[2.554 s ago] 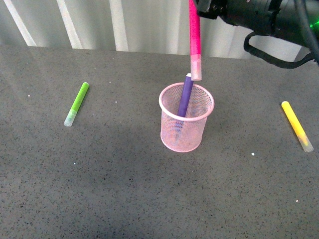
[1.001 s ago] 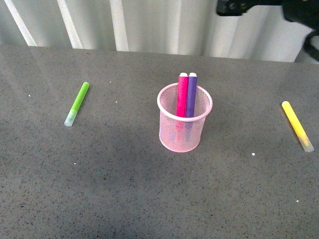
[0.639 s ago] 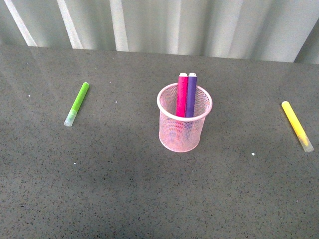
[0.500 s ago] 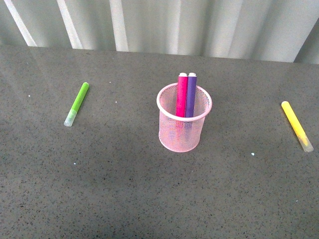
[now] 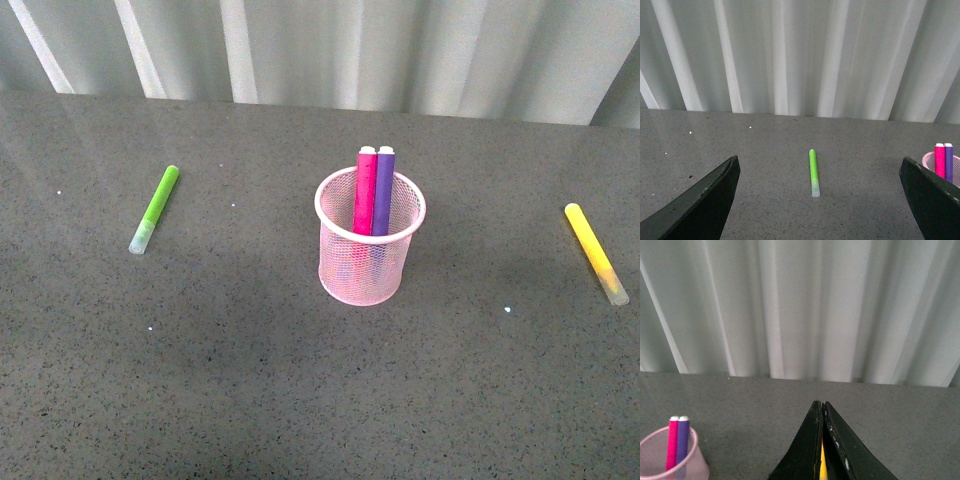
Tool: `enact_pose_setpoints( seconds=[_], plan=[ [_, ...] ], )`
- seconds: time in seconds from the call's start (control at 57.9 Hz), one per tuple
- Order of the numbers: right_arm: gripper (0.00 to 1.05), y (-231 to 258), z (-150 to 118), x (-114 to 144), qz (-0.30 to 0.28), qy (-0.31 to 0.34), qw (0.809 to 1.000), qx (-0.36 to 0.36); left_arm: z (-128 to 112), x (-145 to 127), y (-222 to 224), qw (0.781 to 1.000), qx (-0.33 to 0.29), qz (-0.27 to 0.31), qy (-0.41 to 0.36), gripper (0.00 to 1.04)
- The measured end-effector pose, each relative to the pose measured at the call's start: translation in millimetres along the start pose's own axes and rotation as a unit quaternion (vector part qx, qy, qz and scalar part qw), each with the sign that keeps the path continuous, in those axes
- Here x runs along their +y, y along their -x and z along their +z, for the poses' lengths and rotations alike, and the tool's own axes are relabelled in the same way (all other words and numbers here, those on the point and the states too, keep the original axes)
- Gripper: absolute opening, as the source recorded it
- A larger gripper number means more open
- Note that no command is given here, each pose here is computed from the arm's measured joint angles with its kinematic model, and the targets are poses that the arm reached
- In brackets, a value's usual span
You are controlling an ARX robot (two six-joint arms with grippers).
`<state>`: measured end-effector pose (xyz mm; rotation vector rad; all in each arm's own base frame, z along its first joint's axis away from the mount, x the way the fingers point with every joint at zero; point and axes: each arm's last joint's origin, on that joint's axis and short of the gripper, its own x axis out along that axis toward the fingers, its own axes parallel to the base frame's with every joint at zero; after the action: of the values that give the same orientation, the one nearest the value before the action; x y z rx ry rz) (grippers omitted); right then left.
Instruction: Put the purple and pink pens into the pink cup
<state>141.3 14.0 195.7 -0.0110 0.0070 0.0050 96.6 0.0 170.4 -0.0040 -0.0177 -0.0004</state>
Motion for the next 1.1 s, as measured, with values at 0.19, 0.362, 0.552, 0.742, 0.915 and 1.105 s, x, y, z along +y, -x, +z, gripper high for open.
enact_pose_setpoints(
  seconds=[0.19, 0.362, 0.552, 0.742, 0.915, 1.105],
  plan=[
    [0.03, 8, -10, -11, 0.008, 0.0, 1.0, 0.001, 0, 0, 0, 1.0, 0.0, 0.0, 0.0, 0.98],
    [0.03, 16, -16, -13, -0.002, -0.001, 1.0, -0.001, 0, 0, 0, 1.0, 0.0, 0.0, 0.0, 0.98],
    [0.03, 22, -20, -13, -0.002, -0.001, 1.0, -0.003, 0, 0, 0, 1.0, 0.0, 0.0, 0.0, 0.98],
    [0.03, 26, -24, -13, -0.002, -0.001, 1.0, -0.013, 0, 0, 0, 1.0, 0.0, 0.0, 0.0, 0.98],
    [0.03, 30, -24, -13, -0.002, -0.001, 1.0, -0.013, 0, 0, 0, 1.0, 0.0, 0.0, 0.0, 0.98],
    [0.03, 34, -24, -13, -0.002, -0.001, 1.0, -0.013, 0, 0, 0, 1.0, 0.0, 0.0, 0.0, 0.98]
  ],
)
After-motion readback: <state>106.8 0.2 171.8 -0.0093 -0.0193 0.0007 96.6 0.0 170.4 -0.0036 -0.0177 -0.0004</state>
